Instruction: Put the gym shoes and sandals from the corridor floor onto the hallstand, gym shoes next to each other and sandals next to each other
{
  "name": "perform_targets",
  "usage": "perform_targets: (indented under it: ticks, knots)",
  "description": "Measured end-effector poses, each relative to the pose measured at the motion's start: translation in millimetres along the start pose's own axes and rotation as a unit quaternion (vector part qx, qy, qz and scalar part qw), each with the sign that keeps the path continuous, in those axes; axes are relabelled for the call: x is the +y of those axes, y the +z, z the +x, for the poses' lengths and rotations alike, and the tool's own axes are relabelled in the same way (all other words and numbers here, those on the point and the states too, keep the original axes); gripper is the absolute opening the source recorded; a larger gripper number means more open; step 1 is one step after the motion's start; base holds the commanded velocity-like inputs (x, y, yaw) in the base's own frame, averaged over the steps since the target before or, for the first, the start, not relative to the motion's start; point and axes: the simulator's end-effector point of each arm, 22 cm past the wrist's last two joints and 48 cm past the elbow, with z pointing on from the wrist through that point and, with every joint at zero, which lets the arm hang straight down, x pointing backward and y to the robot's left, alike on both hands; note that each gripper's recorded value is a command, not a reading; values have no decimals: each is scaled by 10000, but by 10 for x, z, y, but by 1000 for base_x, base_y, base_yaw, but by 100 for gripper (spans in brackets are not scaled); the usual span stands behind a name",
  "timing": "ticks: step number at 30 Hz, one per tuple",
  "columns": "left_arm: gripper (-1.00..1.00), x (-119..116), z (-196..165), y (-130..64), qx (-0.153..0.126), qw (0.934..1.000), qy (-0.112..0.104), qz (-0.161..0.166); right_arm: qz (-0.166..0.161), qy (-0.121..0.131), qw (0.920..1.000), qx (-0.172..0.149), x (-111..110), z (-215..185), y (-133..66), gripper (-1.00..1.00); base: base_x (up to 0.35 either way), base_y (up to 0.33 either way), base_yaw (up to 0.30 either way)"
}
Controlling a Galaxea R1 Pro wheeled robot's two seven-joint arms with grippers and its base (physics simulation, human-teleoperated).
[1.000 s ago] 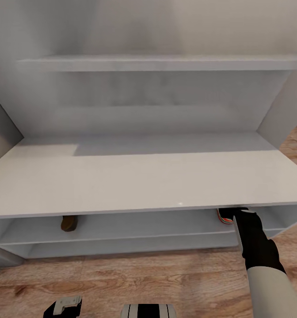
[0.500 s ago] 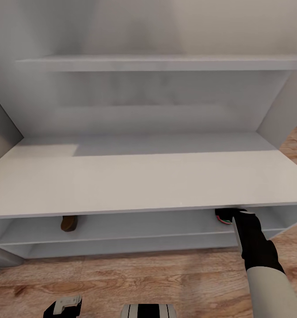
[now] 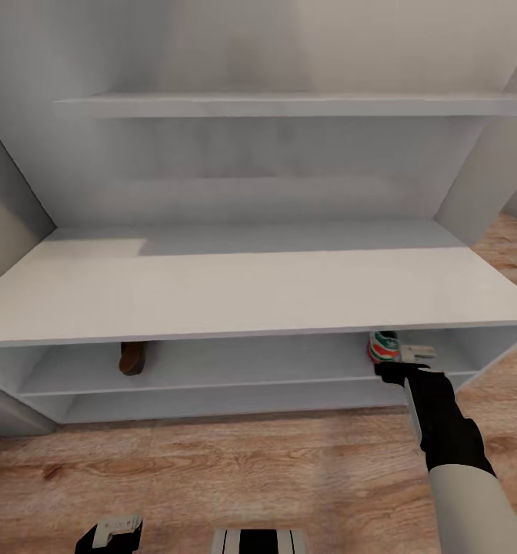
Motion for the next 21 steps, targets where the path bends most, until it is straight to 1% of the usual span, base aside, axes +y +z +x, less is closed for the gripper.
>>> perform_targets:
  ticks: [21]
  knots:
    - [100, -2, 28, -5, 30, 10000, -5, 1, -7, -20, 10000, 20, 12, 16, 7, 100, -335, 0, 0]
